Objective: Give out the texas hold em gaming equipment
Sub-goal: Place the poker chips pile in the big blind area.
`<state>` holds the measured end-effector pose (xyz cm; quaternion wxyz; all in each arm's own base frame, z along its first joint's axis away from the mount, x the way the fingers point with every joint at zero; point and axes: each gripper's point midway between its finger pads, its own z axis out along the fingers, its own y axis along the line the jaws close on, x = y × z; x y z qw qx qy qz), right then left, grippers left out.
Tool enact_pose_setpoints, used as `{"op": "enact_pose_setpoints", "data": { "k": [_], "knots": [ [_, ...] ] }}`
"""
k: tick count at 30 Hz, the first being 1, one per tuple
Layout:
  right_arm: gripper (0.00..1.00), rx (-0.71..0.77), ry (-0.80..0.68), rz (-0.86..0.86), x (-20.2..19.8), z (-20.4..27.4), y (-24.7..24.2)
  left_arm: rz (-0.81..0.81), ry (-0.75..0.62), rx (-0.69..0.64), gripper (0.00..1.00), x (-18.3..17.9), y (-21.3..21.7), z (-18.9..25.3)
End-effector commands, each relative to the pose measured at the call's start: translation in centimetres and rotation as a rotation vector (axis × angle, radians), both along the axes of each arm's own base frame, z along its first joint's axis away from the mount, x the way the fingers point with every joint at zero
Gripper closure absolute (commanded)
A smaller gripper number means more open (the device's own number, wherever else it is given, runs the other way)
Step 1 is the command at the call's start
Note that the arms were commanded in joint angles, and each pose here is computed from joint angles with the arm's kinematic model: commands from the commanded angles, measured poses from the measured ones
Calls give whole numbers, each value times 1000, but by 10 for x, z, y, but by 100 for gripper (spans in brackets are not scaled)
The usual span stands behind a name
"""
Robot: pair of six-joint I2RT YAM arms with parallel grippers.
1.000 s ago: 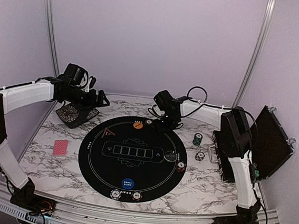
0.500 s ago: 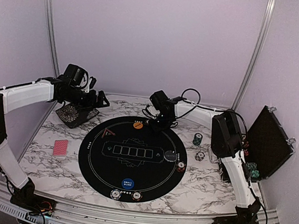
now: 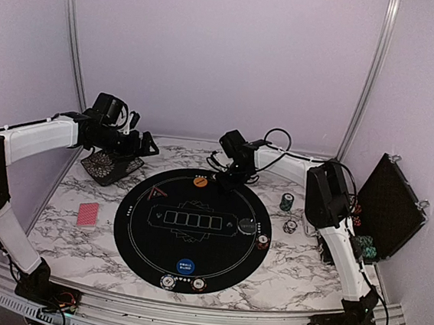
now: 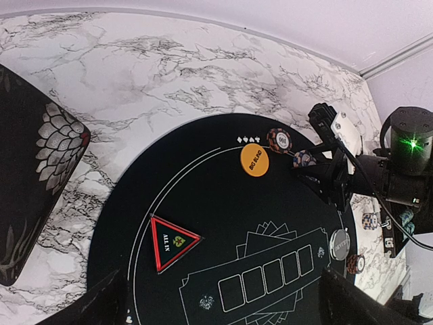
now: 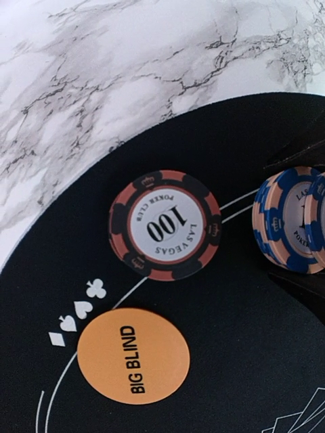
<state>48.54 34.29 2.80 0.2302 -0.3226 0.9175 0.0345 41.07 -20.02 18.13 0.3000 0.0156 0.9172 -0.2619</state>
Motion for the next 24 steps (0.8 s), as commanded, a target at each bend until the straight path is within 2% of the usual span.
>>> {"op": "enact_pose_setpoints", "data": {
  "k": [1,14,24],
  "knots": [
    [57,5,-7,-2,14,-11,-3,1,3,14,1,-4,5,0],
    [57,-5,13,-11,21,-22,-13,3,13,17,1,-3,6,-4],
    [58,-30,99,-104,-3,-23,-25,2,17,11,1,-3,6,-4]
  ]
}}
